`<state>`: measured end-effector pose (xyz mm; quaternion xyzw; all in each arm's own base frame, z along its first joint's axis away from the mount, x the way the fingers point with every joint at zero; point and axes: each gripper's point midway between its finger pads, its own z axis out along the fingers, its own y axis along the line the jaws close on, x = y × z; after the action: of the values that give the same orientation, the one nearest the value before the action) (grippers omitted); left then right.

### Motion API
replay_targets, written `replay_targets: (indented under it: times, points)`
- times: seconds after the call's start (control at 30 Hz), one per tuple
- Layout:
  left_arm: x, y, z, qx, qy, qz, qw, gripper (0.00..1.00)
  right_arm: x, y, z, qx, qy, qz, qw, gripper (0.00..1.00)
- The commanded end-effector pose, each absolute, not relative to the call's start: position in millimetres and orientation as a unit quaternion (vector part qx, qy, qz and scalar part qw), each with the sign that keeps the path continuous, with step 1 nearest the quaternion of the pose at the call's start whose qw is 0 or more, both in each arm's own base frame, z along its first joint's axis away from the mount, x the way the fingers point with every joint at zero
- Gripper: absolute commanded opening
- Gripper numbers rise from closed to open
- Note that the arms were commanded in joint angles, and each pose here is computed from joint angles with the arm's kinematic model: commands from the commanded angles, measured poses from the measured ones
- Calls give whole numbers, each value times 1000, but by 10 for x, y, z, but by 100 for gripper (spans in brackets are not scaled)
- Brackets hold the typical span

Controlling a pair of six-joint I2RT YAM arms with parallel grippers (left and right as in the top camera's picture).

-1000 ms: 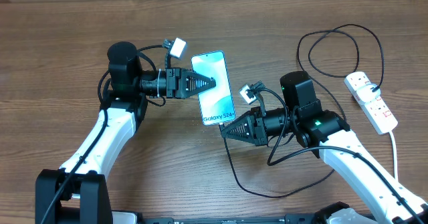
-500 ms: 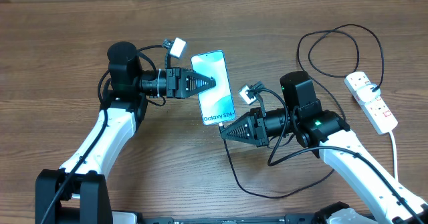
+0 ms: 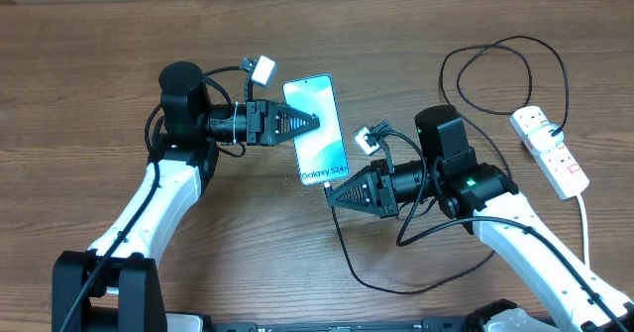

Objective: Plug charger to phone and switch on socket

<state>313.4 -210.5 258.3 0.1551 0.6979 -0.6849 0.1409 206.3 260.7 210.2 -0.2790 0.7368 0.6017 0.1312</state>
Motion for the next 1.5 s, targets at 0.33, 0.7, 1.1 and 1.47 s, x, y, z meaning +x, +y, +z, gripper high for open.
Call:
replay_targets:
  times: [0.33,0.7,1.1,1.47]
  points:
    - [3130,-2088,2661,164,695,-684,151,4,2065,2607,2142,-276,735,605,130,4]
    - [3129,-2088,2657,162,695,-684,149,4,2067,2608,2143,-272,737,606,127,4]
    - [3105,-2087,2641,159,696,-687,138,4,2120,2608,2115,-270,744,595,139,4]
    - [3090,-2091,2644,164,694,-687,137,4,2157,2624,2161,-271,739,598,148,4]
